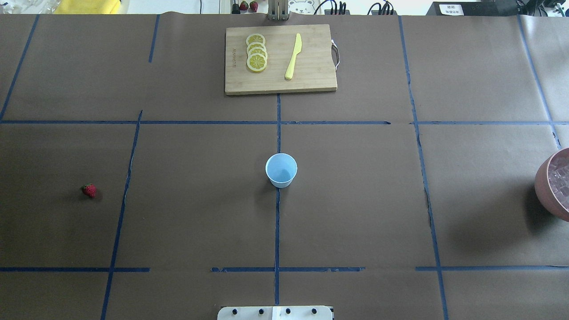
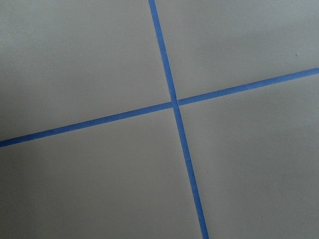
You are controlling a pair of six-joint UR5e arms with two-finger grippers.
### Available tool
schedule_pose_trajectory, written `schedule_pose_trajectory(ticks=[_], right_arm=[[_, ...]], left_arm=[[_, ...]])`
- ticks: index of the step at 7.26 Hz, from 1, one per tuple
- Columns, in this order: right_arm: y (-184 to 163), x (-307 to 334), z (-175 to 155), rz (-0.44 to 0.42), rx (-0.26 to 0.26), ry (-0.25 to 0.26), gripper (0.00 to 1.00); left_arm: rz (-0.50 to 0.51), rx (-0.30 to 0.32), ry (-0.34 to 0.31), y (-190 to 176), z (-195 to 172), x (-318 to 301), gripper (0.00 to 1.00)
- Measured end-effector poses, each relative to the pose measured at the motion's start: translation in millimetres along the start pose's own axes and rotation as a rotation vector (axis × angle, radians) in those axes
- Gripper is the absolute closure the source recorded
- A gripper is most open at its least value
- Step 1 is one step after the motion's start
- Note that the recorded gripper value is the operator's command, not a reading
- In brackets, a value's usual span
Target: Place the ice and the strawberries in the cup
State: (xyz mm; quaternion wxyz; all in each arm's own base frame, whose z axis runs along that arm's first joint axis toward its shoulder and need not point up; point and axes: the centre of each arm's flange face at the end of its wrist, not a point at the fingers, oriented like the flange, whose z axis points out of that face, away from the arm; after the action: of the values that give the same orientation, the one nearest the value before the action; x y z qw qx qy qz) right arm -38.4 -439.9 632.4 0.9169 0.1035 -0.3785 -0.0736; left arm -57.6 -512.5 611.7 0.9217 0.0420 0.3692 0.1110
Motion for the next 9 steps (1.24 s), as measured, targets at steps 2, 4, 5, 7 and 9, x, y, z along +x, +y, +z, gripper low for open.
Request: schedule_pose_trajectory(ticks=[2, 4, 5, 7, 9], right_arm=[[-1.0, -4.4, 3.5, -0.009, -0.007, -0.003, 0.04], [-2.2, -9.7, 7.5, -0.02, -0.014, -0.007, 0.03], [-2.5, -11.3, 8.7, -0.023, -0.017, -0.008, 0.03], [-2.8, -15.3, 13.1, -0.033, -0.025, -0.009, 0.03], [0.3, -16.7, 20.8, -0.037, -0.043, -0.009, 0.07]], left_arm=[[-0.011, 0.002, 0.001, -10.6, 13.8, 19.9, 0.0], [-0.015, 0.011, 0.0, -14.3, 18.1, 26.3, 0.0], [-0.014, 0.013, 0.0, -14.8, 18.4, 27.1, 0.0], [-0.013, 0.017, 0.0, -15.5, 17.6, 28.2, 0.0], [-0.012, 0.016, 0.0, -15.5, 17.7, 28.7, 0.0]])
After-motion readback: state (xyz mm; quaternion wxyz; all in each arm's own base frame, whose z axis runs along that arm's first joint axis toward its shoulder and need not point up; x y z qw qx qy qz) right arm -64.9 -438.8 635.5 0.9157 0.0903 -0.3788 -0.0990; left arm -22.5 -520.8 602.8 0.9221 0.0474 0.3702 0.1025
